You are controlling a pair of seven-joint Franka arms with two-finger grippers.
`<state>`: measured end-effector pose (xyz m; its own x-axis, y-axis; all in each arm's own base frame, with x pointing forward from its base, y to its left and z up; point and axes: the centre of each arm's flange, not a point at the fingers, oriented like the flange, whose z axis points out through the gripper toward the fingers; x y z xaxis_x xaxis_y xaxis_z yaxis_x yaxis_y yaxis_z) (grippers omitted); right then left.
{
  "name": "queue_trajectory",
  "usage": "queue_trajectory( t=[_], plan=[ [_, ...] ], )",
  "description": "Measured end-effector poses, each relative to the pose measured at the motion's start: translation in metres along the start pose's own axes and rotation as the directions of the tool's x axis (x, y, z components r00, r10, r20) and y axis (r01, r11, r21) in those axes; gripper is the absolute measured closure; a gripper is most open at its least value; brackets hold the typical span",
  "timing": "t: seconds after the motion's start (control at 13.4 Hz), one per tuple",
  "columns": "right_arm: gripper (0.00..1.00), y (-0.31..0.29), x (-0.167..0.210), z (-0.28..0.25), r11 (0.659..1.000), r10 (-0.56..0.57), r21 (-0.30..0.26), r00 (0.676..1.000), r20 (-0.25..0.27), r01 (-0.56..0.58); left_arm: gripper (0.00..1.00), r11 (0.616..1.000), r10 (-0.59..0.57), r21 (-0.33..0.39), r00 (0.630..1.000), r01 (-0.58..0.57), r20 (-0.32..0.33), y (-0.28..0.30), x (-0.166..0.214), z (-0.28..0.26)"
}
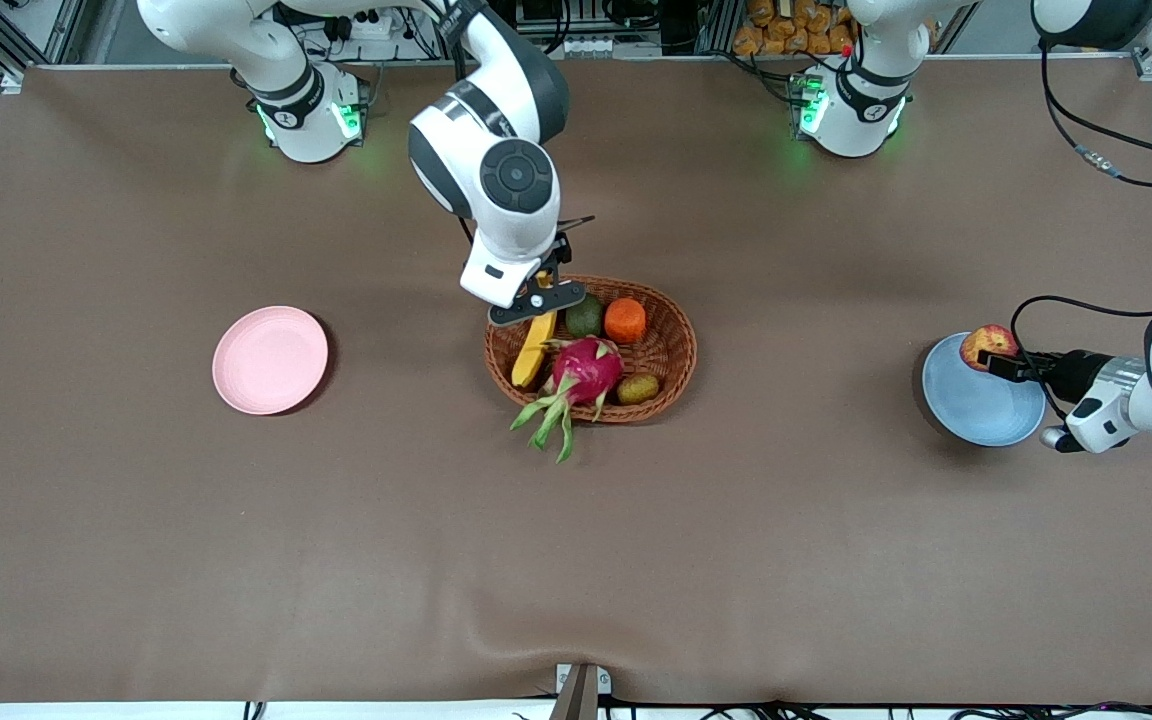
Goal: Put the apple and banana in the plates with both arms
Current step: 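Lower the apple onto the blue plate while the right gripper grasps the banana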
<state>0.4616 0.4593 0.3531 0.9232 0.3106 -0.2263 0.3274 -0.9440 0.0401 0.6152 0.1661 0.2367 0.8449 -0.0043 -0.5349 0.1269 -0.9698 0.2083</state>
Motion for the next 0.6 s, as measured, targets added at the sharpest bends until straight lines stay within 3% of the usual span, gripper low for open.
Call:
queue_trajectory(
  t=[0.15,0.6],
  plan=[
    [0.20,-0.009,0.004,0.020,1.000,0.007,-0.010,1.000,0.010,-0.007,0.37,1.000,-0.007,0.022,1.000,0.008,-0.030,-0.007,0.004,-0.006],
    [0.28,-0.037,0.003,0.071,0.999,0.038,-0.008,0.997,0.074,-0.037,0.37,0.998,-0.005,0.065,0.998,0.009,-0.059,-0.013,0.014,-0.002]
  ],
)
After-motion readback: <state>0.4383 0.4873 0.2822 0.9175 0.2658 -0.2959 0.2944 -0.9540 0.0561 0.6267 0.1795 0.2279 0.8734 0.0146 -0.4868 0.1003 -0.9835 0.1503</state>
